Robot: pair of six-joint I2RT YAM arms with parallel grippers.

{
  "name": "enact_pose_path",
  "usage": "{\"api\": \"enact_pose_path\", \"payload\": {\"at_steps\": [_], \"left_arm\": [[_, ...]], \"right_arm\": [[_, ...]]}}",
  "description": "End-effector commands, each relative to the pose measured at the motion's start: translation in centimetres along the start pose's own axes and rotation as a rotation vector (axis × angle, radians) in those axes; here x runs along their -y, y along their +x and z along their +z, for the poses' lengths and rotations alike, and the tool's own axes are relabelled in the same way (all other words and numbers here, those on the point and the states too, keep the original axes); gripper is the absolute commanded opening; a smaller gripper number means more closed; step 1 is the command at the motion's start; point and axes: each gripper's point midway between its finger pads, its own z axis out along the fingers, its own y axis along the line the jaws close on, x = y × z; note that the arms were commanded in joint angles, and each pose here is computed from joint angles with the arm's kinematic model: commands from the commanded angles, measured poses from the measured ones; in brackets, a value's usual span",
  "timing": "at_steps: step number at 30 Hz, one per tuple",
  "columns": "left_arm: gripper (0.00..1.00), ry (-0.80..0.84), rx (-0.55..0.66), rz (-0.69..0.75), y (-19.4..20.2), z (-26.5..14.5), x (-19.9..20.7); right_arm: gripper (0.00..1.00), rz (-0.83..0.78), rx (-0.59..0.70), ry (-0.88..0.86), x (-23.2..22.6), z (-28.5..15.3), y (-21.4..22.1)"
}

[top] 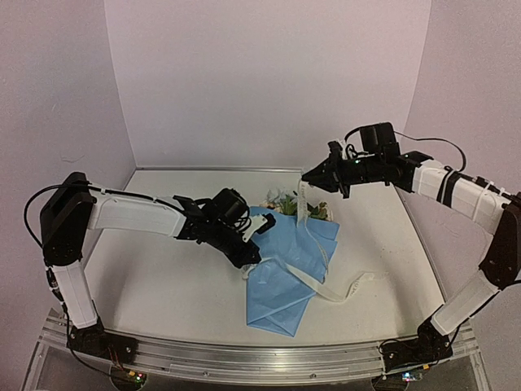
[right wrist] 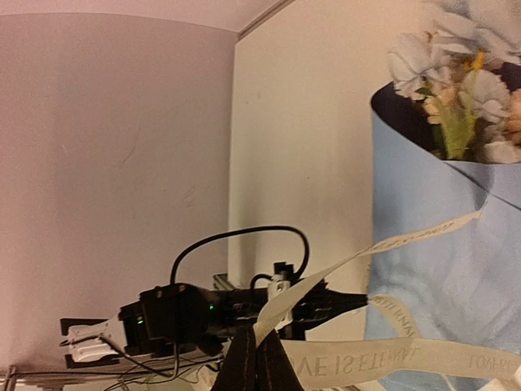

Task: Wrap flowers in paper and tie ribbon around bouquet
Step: Cross the ribbon over the folded bouquet.

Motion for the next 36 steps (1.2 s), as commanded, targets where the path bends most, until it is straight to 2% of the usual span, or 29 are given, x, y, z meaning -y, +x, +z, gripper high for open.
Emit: {"api": "enact_pose_path", "payload": {"at_steps": [1,6,10,15,20,25,31,36], "left_arm": [[0.0,0.067,0.146,-0.036,-4.5,-0.8,-0.5],[0.0,0.125,0.176,-0.091,-5.3,-0.7,-1.8],[0.0,0.142,0.183,-0.098,-5.8,-0.3,-2.1],[0.0,0.139,0.213,-0.129,-6.7,-0.7,-3.4],[0.0,0.154,0.249,-0.15,-7.6,-1.4,-4.1],[0.0,0.162,0.253,-0.135,-7.9,-1.9,-3.8],[0.0,0.185,0.267,-0.1,-8.1,-3.7,-2.8],[0.0,0.207,0.269,-0.074,-8.0,-5.3,-1.8]], "right_arm": [[0.0,0.006,-0.09,-0.233,-4.8,0.7,1.4],[0.0,0.038,-0.135,-0.383,-7.2,1.4,2.6],[0.0,0.073,-0.255,-0.46,-9.2,2.3,4.6],[0.0,0.101,-0.391,-0.452,-7.8,3.2,8.6],[0.0,0.136,-0.477,-0.402,-4.4,3.2,11.9],[0.0,0.21,-0.484,-0.27,1.3,5.5,13.2],[0.0,0.23,-0.396,-0.059,8.2,9.0,12.9],[0.0,0.144,-0.37,0.218,14.4,7.8,14.2]]}}
